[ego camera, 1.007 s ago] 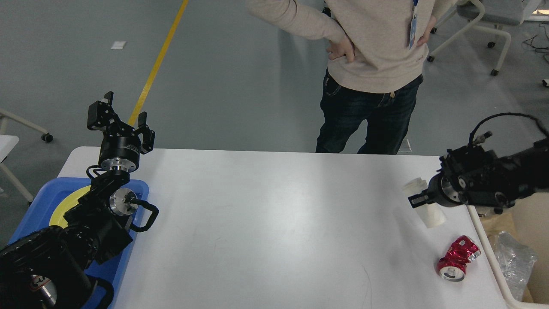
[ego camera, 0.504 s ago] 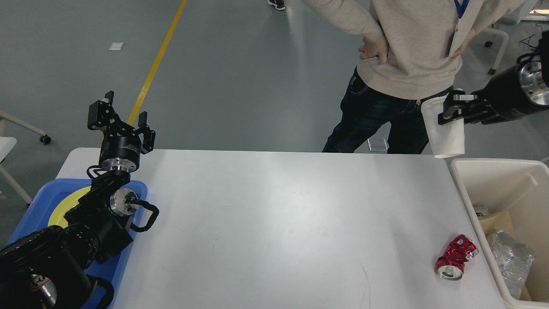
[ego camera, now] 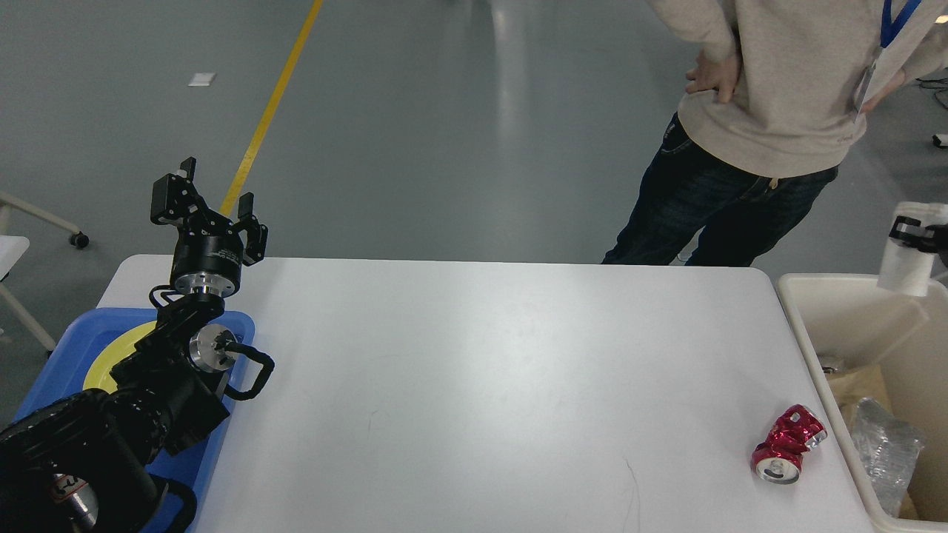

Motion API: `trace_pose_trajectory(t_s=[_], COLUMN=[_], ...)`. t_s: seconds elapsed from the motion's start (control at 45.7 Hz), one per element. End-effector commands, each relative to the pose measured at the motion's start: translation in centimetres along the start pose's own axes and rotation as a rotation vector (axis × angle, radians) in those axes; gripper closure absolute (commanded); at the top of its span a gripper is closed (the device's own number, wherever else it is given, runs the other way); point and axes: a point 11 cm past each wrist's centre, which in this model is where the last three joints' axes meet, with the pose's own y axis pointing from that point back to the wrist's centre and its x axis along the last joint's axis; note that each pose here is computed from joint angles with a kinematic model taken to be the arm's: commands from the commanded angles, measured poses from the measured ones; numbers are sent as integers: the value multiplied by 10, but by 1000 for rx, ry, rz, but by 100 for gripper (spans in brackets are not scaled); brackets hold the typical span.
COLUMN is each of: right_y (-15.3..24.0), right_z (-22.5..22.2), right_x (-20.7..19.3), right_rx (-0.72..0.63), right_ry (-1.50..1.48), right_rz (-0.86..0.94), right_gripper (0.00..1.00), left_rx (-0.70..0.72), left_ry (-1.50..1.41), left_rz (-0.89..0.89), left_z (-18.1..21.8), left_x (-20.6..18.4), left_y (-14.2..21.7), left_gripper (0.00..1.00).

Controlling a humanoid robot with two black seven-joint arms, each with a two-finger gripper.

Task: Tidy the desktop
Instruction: 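Lift the white paper cup and drop it into the bin, then lower the right gripper onto the red can and grasp it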

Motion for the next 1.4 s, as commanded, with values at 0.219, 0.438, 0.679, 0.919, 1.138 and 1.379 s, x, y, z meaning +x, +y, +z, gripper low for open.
trace_pose_trajectory(t_s=[0.219, 0.438, 0.679, 0.919, 1.138, 1.379], right_y=[-37, -39, -39, -40, -10, 60], right_z=[33, 39, 35, 3, -36, -88], right_x=[-81, -88, -86, -82, -55, -9], right_rx=[-131, -146, -137, -80, 17, 114], right_ry=[55, 67, 66, 64, 124, 226], right_rz=[-32, -32, -32, -56, -147, -296], right_gripper=[36, 1, 1, 0, 0, 0], left_rx=[0, -2, -1, 0, 0, 0], left_ry=[0, -1, -1, 0, 0, 0], left_rz=[0, -1, 0, 0, 0, 0], left_z=[0, 1, 0, 0, 0, 0], left_x=[0, 0, 0, 0, 0, 0], left_y=[0, -1, 0, 0, 0, 0], left_gripper=[4, 4, 4, 4, 4, 4])
